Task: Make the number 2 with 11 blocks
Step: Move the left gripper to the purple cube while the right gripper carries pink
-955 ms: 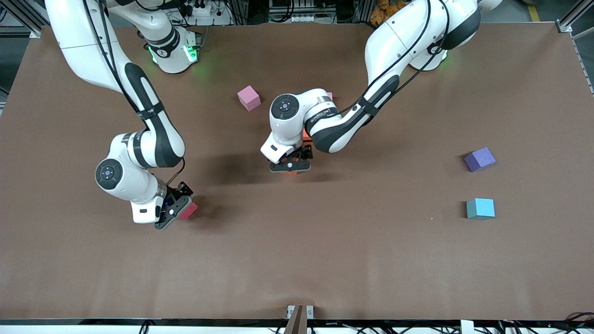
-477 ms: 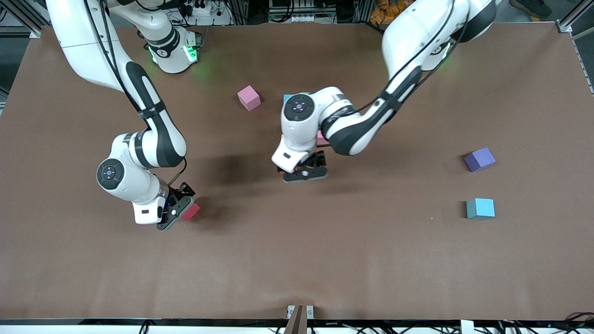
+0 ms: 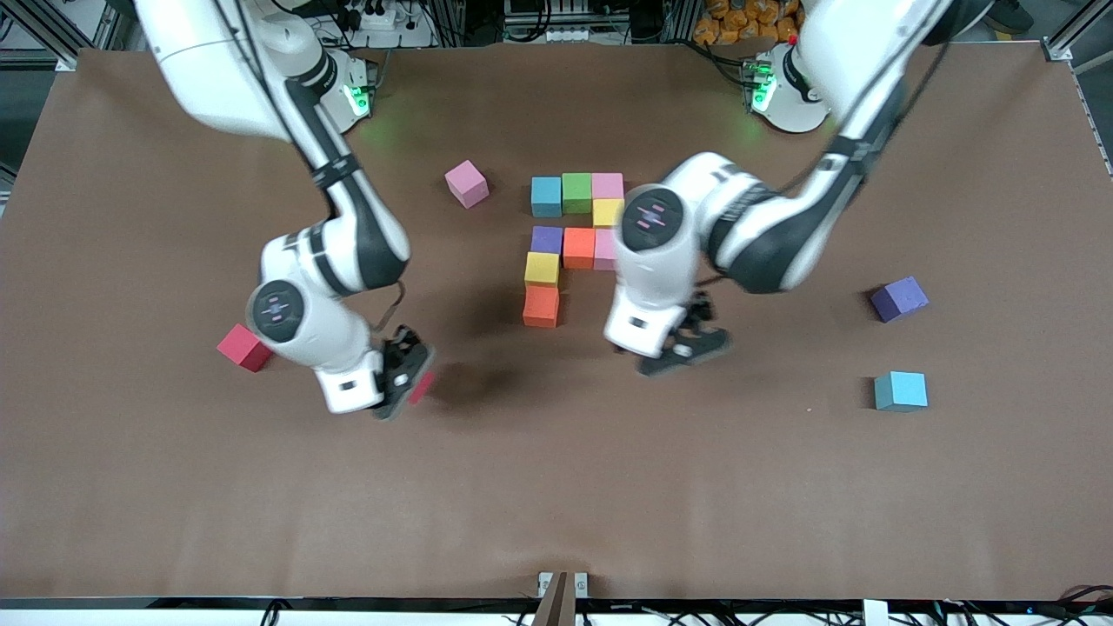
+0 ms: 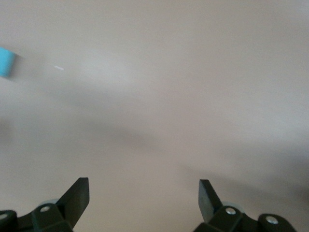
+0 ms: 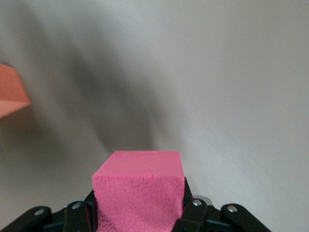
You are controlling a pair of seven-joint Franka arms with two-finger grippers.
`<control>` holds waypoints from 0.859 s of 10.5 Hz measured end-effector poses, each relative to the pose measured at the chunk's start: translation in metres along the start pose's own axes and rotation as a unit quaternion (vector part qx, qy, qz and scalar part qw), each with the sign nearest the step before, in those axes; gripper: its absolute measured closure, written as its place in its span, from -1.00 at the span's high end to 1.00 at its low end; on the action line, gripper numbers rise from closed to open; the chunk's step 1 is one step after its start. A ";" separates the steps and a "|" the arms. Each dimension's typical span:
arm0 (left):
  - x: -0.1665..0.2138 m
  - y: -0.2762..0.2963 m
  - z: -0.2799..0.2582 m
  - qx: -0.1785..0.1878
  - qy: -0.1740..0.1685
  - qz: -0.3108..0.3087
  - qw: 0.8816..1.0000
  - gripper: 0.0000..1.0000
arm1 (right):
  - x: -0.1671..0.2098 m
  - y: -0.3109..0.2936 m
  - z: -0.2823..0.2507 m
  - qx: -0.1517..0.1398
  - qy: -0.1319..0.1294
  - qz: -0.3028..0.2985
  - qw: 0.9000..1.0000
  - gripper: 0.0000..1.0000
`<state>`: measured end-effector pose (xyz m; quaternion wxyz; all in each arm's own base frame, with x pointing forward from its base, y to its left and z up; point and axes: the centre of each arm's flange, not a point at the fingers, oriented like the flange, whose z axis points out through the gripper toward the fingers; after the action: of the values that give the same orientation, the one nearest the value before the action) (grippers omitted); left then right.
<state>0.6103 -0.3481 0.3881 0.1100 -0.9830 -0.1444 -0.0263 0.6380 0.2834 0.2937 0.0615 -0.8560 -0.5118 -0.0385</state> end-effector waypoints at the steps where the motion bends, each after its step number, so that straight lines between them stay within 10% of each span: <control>1: 0.016 -0.032 -0.004 0.027 -0.017 0.010 0.999 1.00 | 0.017 -0.022 0.003 0.002 -0.001 -0.024 1.000 0.22; 4: 0.046 -0.105 -0.034 0.059 -0.039 0.019 0.997 1.00 | 0.056 -0.079 0.011 0.009 -0.002 -0.095 0.995 0.22; 9: 0.128 -0.281 0.013 -0.012 -0.136 0.014 0.991 1.00 | 0.125 -0.176 0.041 0.047 0.031 -0.139 0.989 0.22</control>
<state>0.6514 -0.0468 0.4443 0.0781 -0.9806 -0.1439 0.1075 0.5417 0.4805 0.2810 0.1114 -0.7713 -0.6247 -0.0497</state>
